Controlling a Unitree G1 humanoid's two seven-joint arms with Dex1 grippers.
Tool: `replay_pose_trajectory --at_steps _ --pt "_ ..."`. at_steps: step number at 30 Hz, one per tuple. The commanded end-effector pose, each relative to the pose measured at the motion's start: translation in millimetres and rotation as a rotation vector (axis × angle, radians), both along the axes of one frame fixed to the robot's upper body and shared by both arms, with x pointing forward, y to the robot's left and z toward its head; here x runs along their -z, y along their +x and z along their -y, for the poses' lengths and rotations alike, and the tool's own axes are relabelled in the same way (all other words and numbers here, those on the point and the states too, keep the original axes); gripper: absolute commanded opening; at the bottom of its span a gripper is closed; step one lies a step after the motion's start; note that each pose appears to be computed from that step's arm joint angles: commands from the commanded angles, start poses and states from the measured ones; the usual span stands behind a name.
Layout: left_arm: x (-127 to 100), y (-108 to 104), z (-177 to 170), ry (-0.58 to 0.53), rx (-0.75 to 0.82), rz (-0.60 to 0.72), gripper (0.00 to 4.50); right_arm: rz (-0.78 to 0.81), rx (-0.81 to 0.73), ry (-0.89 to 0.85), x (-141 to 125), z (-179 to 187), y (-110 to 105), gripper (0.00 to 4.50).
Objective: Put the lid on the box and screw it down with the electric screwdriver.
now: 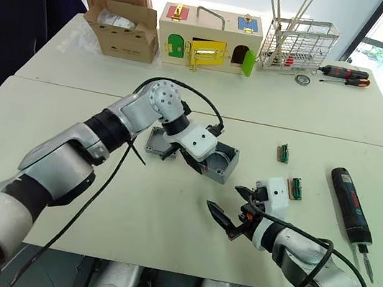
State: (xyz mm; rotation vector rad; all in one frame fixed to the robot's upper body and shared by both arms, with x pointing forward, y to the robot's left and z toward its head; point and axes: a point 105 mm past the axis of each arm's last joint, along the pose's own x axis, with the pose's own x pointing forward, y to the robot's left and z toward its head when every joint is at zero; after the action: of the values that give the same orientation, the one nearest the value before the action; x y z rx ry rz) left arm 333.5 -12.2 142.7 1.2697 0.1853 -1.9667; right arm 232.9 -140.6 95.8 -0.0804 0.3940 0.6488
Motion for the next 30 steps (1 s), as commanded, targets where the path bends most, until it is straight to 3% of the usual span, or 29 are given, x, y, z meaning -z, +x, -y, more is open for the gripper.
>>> replay_pose_trajectory --at_steps 1,13,17,21,26,30 --pt "-12 7 -6 0.053 0.06 0.078 0.02 0.051 -0.004 0.011 -11 -6 -3 4.5" --pt "-5 10 -13 0.165 0.162 0.155 0.02 0.055 0.04 0.04 -10 -15 -8 4.5" --pt "-5 10 -11 0.155 0.167 0.154 1.85 0.054 0.037 0.032 -10 -14 -8 4.5" --pt "-18 15 -11 0.106 0.128 0.176 3.71 0.054 -0.012 0.011 -15 -12 -8 4.5" --pt "-89 35 -33 -0.11 -0.08 0.215 3.71 0.062 -0.12 -0.013 -38 -1 -7 4.5" --pt "-118 47 -62 -0.324 -0.341 0.144 3.71 0.118 -0.17 0.029 -69 5 3 4.5"
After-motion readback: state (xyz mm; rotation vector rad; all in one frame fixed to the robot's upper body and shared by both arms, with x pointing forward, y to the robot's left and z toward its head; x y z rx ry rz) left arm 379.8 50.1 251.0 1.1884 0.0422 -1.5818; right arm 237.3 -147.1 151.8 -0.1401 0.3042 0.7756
